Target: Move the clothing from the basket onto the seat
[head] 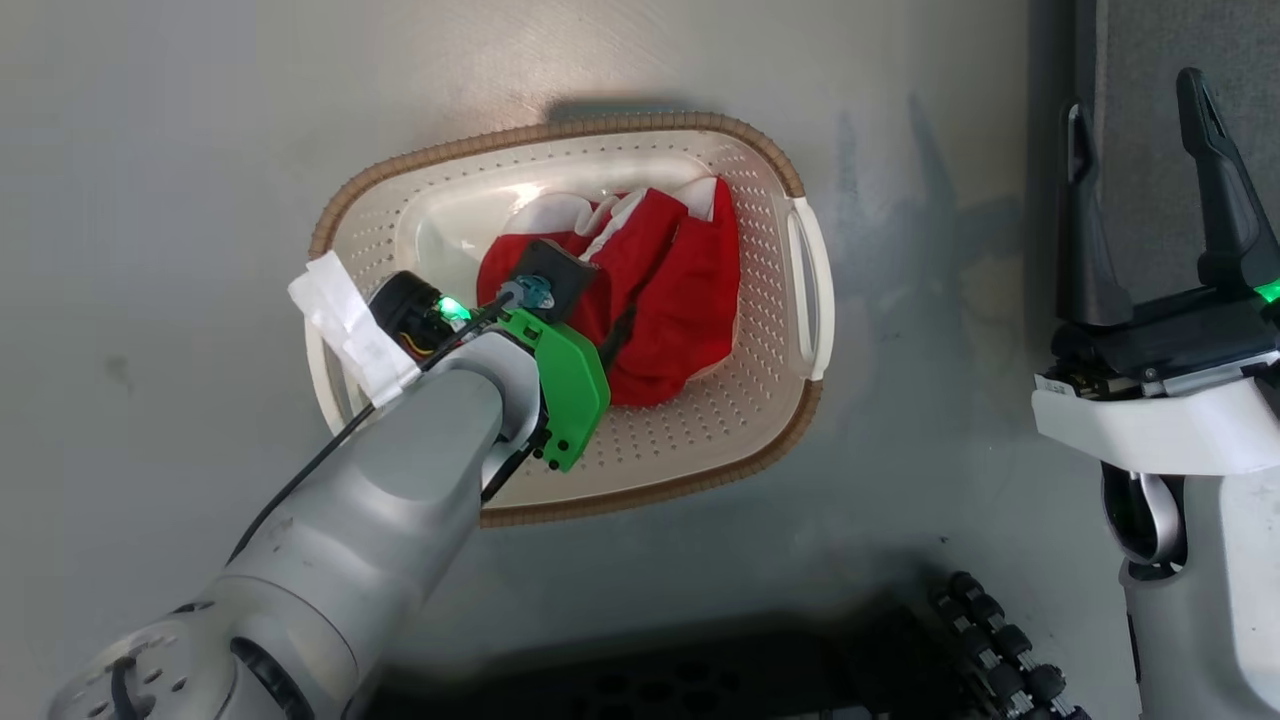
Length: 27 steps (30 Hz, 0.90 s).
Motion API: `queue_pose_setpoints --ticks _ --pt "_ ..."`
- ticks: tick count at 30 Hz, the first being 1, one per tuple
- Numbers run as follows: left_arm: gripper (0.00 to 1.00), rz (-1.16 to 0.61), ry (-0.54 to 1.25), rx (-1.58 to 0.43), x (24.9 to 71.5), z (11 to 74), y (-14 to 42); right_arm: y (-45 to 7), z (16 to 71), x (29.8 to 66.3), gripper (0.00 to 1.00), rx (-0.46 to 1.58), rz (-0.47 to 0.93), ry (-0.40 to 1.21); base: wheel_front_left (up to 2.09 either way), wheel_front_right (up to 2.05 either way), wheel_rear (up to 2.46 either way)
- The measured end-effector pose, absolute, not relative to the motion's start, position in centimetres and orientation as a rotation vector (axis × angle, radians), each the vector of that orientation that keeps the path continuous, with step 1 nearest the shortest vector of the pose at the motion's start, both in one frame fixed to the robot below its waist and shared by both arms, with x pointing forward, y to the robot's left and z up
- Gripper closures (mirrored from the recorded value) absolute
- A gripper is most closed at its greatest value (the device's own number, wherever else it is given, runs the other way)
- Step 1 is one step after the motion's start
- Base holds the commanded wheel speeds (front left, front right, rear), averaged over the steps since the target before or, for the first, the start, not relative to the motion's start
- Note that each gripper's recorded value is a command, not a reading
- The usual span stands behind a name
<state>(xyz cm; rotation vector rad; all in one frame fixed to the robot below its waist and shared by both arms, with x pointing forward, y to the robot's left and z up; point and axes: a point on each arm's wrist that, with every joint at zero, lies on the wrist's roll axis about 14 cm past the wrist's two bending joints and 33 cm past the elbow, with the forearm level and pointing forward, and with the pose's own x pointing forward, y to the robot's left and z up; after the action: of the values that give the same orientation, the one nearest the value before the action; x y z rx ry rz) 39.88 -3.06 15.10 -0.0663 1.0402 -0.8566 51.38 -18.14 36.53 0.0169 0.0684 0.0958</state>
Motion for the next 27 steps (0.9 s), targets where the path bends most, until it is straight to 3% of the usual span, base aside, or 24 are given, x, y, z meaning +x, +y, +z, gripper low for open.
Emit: queue_pose_setpoints --ticks 11,27 --pt "0.0 -0.872 1.123 -0.101 39.0 10.9 -3.8 -19.5 33.5 50.9 0.0 0.009 0.056 0.131 0.0 0.0 0.0" --pt "0.0 -0.901 1.127 -0.163 38.4 9.6 -5.8 -20.3 31.4 49.9 0.0 -0.016 0.038 0.189 0.0 0.0 0.0"
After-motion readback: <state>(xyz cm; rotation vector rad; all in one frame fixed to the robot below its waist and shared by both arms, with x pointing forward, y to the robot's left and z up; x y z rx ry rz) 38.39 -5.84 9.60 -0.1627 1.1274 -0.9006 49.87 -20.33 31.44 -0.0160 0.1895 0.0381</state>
